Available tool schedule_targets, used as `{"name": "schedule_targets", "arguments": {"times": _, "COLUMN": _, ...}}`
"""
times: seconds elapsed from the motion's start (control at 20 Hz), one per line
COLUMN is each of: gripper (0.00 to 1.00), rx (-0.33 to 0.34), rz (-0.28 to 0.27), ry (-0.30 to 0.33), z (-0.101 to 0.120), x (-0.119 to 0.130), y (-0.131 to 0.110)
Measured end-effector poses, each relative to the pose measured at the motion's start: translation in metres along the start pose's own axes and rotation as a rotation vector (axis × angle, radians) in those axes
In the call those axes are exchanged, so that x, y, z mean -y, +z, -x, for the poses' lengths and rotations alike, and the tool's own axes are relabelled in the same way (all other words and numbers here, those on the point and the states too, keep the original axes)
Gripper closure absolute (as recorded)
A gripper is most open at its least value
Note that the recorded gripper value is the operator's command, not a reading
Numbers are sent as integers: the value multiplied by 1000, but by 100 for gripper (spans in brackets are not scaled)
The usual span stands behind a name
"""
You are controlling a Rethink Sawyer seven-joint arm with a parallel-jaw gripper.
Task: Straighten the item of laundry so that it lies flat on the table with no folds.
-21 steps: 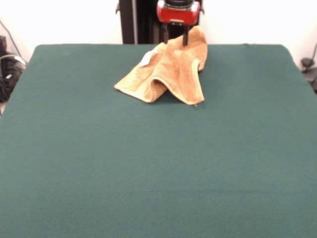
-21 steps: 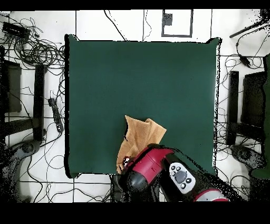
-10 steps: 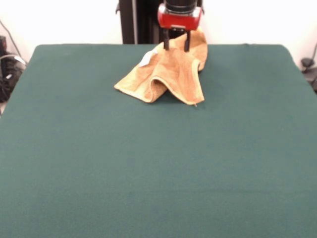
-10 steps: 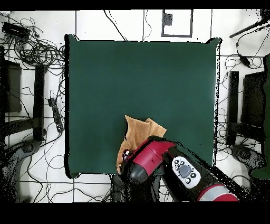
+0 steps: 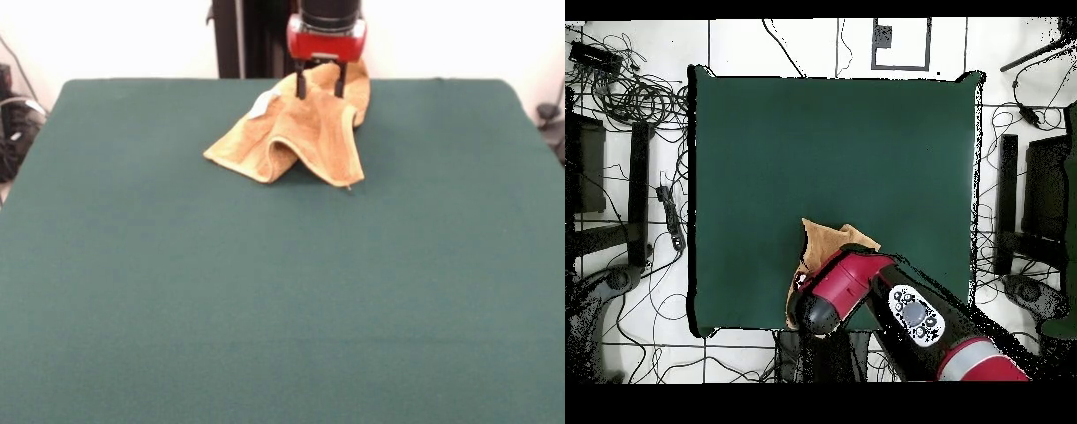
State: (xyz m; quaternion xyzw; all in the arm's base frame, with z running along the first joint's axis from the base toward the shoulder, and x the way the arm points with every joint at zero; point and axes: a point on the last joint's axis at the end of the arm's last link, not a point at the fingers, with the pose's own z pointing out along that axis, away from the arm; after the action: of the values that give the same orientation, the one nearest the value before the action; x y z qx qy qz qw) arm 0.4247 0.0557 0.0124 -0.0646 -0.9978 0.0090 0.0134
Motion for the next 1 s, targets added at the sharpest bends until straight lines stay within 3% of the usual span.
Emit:
{"name": "schedule_targets", "arguments": {"times": 0.2, "gripper": 0, "rx": 8, "rz": 7, "ry": -90, "z": 11, "x": -7, "y": 1}}
{"name": "schedule_targets", "arguments": {"times": 0.45, "gripper": 0, "rx": 10, "rz": 19, "ry": -143, "z": 17, "x": -12, "y": 6}}
{"name": "schedule_targets", "arguments": {"times": 1.0, "gripper": 0, "rx": 2, "rz": 39, "ry": -159, "z": 25, "x": -19, "y": 18}}
